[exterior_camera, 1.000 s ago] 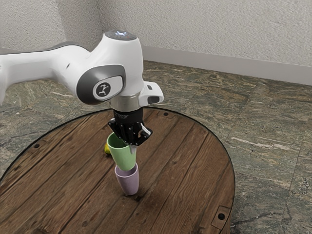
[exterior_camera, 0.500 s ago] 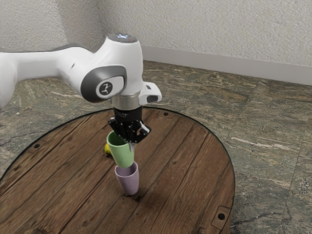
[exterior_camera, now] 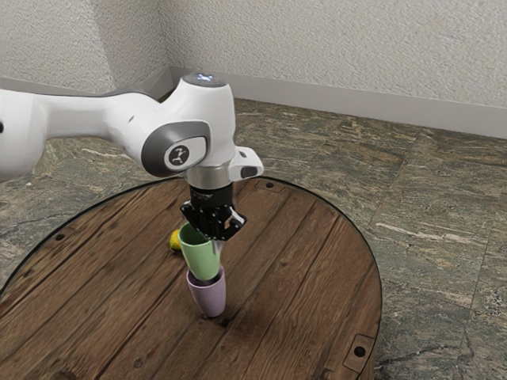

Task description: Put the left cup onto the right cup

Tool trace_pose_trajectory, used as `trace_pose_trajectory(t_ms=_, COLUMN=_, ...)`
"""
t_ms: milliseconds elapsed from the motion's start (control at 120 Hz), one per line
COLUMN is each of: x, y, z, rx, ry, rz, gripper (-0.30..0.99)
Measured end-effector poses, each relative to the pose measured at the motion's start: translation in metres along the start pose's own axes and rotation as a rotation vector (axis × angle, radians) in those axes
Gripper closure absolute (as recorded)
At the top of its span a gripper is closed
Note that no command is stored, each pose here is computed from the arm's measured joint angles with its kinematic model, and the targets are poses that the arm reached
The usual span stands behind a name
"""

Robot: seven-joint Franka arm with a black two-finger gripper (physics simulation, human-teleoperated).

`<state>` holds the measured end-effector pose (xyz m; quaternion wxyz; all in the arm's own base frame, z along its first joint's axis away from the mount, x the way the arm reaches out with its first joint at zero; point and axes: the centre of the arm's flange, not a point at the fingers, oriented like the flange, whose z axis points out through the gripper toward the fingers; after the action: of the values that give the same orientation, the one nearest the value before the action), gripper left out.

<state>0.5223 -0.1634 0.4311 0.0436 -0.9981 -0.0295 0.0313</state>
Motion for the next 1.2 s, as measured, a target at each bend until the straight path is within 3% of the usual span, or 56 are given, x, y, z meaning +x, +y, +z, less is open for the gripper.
trace_pose_trajectory(t_ms=275, x=0.016, y=-0.039, z=0.02, rx=-0.01, ry=-0.027, rz=-0.077, gripper=0.79)
trace_pose_trajectory(t_ms=617, x=0.013, y=-0.016, z=0.024, rx=-0.034, ry=-0.016, rz=-0.047, gripper=0.78)
trace_pose_trajectory(t_ms=792, x=0.012, y=-0.012, z=0.019, rx=-0.058, ry=-0.013, rz=-0.064, gripper=0.41)
trace_pose_trajectory(t_ms=892, x=0.007, y=-0.01, z=-0.006, rx=-0.062, ry=0.025, rz=-0.073, gripper=0.26)
trace_pose_trajectory(t_ms=1058, x=-0.003, y=0.003, z=-0.08, rx=-0.07, ry=0.091, rz=-0.069, gripper=0.12)
trace_pose_trajectory(t_ms=1200, x=-0.017, y=0.03, z=-0.121, rx=-0.067, ry=0.084, rz=0.016, gripper=0.06)
